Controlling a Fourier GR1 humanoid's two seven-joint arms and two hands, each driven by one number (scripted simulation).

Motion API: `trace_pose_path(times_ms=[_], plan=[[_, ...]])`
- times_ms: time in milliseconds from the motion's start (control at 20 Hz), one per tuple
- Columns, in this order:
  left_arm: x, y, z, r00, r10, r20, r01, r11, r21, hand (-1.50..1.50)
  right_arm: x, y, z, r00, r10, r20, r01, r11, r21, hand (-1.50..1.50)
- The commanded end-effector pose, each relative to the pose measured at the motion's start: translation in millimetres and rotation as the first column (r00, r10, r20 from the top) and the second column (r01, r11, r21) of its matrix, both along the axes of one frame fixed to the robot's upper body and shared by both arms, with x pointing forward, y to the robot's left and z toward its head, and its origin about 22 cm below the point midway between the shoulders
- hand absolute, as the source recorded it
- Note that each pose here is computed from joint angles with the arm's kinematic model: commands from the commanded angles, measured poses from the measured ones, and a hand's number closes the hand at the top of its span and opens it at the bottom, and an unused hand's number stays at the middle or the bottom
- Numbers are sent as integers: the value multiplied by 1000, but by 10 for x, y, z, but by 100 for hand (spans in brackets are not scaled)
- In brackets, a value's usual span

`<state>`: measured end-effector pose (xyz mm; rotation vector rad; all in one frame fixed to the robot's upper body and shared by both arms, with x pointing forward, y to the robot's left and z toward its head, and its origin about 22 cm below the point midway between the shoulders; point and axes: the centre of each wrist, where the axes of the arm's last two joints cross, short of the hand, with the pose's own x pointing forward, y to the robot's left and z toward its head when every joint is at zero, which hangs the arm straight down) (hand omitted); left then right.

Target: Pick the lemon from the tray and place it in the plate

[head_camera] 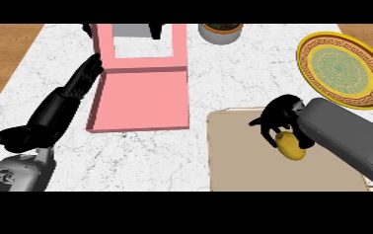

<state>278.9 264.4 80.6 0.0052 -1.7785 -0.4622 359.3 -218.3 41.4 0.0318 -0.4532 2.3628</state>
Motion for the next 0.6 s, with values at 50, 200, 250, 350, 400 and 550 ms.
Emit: trace_pose_path(times_ms=[50,200,250,350,400,550], plan=[[-96,10,-161,1000,15,-13,-15,1000,1,0,-92,71,-140,993,29,-113,-19,996,86,150],[-19,-80,22,1000,-10,22,10,1000,-5,0,435,-713,307,869,-461,183,474,880,-34,150],[-36,-27,8,1000,14,9,-14,1000,5,0,448,-1044,449,794,-536,285,573,817,-61,150],[-34,-25,4,1000,14,9,-14,1000,6,0,504,-1346,734,687,-606,402,679,732,-57,150],[-36,-23,6,1000,13,12,-13,1000,5,0,499,-1503,840,634,-630,449,725,687,-60,150],[-27,-36,20,1000,6,18,-6,1000,7,0,542,-1771,1155,430,-683,590,848,531,-3,150]])
